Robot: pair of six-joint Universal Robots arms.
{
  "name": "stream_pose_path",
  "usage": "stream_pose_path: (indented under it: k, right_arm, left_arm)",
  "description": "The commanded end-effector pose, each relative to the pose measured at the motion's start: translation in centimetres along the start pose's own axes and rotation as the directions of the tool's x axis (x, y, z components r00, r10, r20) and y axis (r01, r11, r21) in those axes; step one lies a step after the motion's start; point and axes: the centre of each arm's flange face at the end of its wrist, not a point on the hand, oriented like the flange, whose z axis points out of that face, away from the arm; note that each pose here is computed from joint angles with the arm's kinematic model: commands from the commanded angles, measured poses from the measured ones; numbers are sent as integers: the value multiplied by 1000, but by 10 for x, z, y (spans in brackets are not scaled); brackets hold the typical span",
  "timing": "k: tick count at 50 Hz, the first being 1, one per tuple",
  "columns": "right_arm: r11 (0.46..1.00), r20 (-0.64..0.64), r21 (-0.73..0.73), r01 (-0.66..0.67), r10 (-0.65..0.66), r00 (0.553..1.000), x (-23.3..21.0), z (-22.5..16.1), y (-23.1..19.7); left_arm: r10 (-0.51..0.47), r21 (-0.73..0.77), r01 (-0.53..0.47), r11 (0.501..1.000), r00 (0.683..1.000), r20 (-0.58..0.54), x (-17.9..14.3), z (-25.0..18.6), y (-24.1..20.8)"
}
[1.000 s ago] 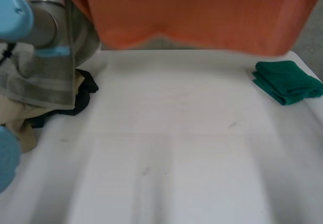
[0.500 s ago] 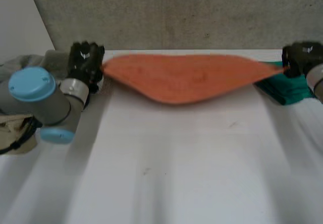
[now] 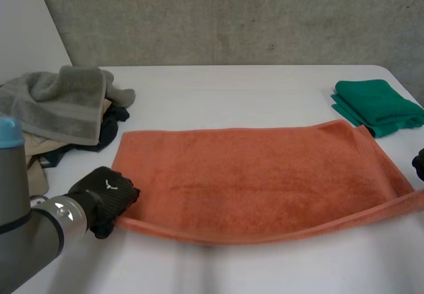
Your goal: Fold the laundry.
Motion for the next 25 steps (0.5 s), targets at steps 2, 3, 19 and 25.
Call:
stream_pose_path:
  k: [2, 3, 19, 25]
  right_arm:
    - [992, -129, 113, -51, 65, 989, 5, 43, -14]
    - [987, -153, 149, -66, 89, 984, 7, 52, -19]
    - [901, -417, 433, -6, 206, 885, 25, 128, -64]
    - [907, -474, 421, 18, 203, 856, 20, 149, -74]
  left_arm:
    - [-4, 109, -10, 994, 992, 130, -29, 45, -23]
    - [0, 139, -23, 990, 987, 161, -35, 58, -30]
    - [-48, 224, -31, 974, 939, 340, -80, 163, -66]
    - [-43, 250, -50, 967, 935, 353, -78, 183, -71]
